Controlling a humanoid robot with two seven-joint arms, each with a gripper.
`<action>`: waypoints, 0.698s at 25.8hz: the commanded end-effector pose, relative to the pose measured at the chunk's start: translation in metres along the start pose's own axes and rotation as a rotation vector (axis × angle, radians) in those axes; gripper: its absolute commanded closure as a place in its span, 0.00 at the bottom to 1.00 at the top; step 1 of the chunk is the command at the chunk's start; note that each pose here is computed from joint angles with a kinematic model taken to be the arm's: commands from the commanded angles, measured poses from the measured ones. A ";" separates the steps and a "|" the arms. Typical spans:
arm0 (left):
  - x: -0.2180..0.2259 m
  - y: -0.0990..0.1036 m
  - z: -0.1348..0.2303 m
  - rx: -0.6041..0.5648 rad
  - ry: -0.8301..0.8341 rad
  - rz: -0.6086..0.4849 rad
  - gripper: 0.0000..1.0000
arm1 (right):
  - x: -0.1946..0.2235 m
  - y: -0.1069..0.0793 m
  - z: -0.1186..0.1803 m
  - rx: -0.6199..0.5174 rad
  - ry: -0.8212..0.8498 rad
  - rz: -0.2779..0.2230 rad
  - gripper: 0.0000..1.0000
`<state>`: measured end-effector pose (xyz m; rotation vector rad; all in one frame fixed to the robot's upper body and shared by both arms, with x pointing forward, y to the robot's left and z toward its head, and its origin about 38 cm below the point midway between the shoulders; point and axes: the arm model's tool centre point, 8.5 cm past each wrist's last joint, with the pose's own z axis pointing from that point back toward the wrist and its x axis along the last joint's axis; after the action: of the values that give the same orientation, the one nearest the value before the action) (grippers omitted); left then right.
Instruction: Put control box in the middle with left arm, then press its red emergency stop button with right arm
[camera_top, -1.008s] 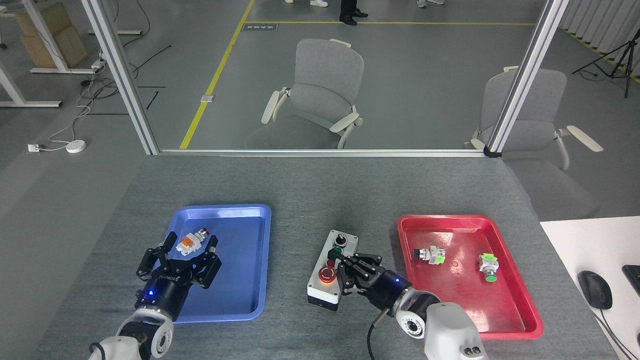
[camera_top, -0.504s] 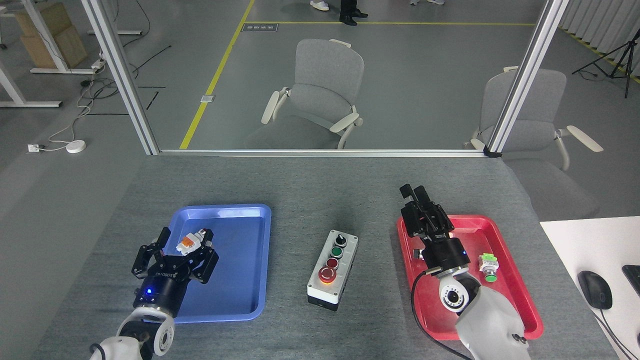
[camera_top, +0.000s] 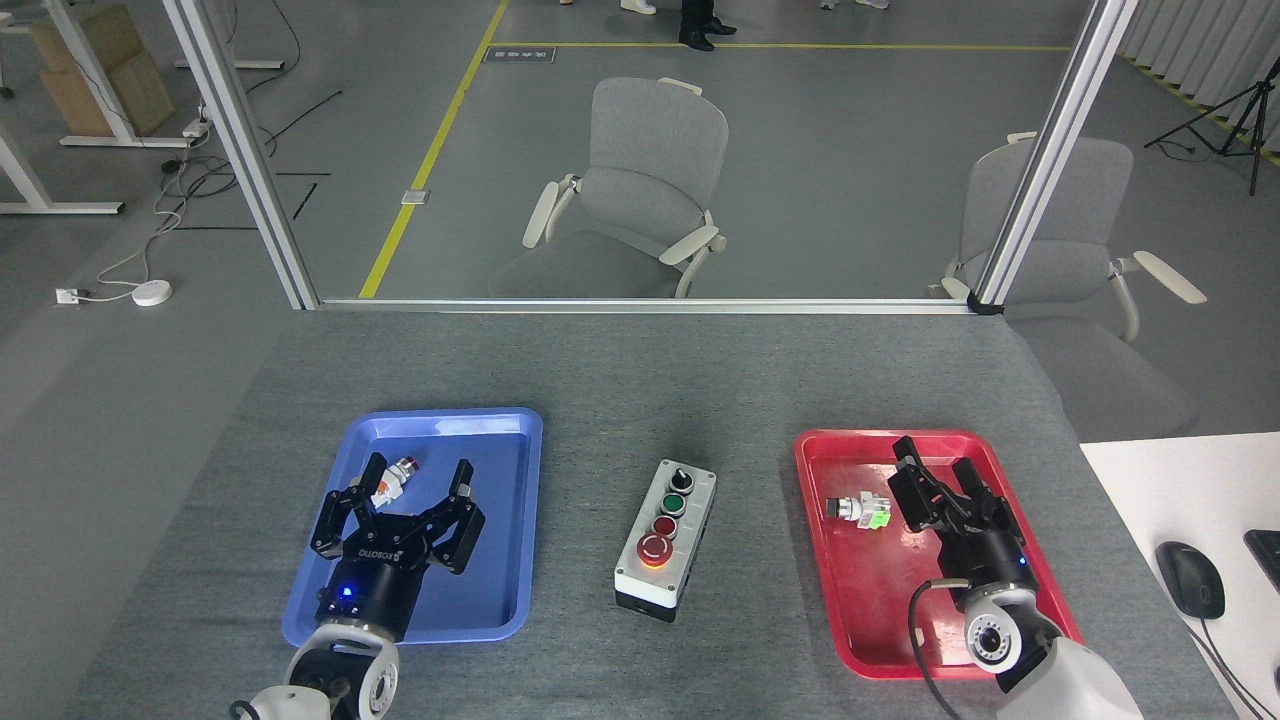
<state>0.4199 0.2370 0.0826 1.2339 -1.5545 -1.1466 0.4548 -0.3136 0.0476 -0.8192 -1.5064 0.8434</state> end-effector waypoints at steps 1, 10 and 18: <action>0.026 -0.005 -0.001 0.000 -0.048 -0.087 0.00 | -0.002 -0.003 0.019 -0.020 0.080 0.052 0.00; 0.053 -0.017 -0.004 -0.024 -0.016 -0.055 0.00 | 0.002 -0.025 0.032 -0.205 0.160 0.170 0.00; 0.049 -0.019 -0.005 -0.047 0.018 0.012 0.00 | -0.003 -0.023 0.031 -0.185 0.149 0.178 0.00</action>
<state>0.4190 0.1847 0.0697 1.2387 -1.5166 -1.1799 0.4236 -0.3282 0.0657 -1.1475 -1.4103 0.7473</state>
